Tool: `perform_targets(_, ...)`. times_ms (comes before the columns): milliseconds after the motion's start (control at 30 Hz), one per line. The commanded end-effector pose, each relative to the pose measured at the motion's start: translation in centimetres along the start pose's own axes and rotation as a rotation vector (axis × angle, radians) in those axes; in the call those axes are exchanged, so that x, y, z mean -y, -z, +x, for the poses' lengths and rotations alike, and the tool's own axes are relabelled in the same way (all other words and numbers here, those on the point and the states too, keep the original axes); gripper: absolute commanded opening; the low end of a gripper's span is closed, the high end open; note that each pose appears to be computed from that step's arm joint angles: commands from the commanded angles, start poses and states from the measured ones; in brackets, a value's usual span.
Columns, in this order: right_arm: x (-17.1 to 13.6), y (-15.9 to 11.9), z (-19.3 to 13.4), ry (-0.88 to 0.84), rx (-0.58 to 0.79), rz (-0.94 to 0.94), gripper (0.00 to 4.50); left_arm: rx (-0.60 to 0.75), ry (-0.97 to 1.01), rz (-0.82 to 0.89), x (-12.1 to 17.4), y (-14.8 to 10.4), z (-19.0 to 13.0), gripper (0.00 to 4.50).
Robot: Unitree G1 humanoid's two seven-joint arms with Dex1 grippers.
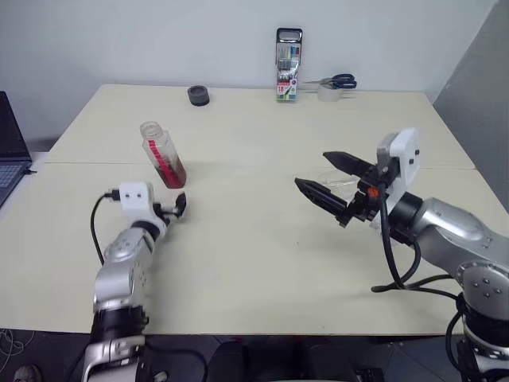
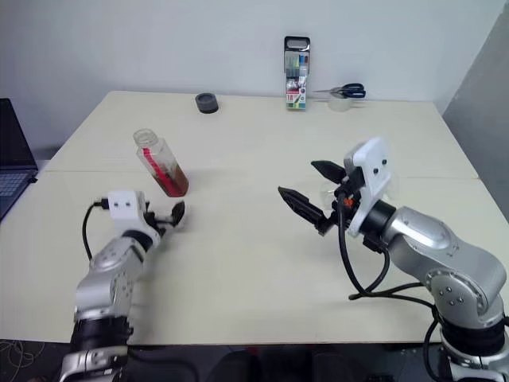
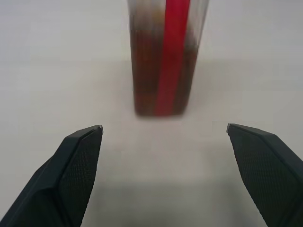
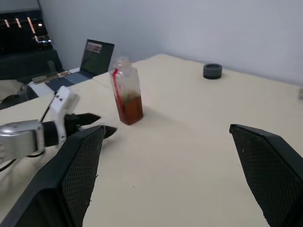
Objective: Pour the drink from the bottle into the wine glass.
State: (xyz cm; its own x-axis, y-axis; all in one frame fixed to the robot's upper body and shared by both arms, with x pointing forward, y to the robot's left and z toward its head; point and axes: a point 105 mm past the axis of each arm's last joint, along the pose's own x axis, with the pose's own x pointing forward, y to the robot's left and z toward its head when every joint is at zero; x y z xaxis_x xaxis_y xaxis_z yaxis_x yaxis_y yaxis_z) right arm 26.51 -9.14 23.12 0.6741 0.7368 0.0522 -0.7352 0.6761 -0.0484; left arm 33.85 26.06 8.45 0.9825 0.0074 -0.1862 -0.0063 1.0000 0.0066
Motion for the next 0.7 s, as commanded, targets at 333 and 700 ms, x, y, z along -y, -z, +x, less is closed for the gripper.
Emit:
perform_targets(333, 10.4, 4.7, -7.2, 0.406, -0.469, -0.756, 4.5, 0.17, 1.169, 0.316, 15.6, -10.1, -7.2, 4.47)
perform_targets(700, 15.8, 8.2, -6.3, 0.305, -0.584, -1.083, 4.5, 0.195, 1.241, 0.348, 16.4, -12.3, -5.8, 4.47)
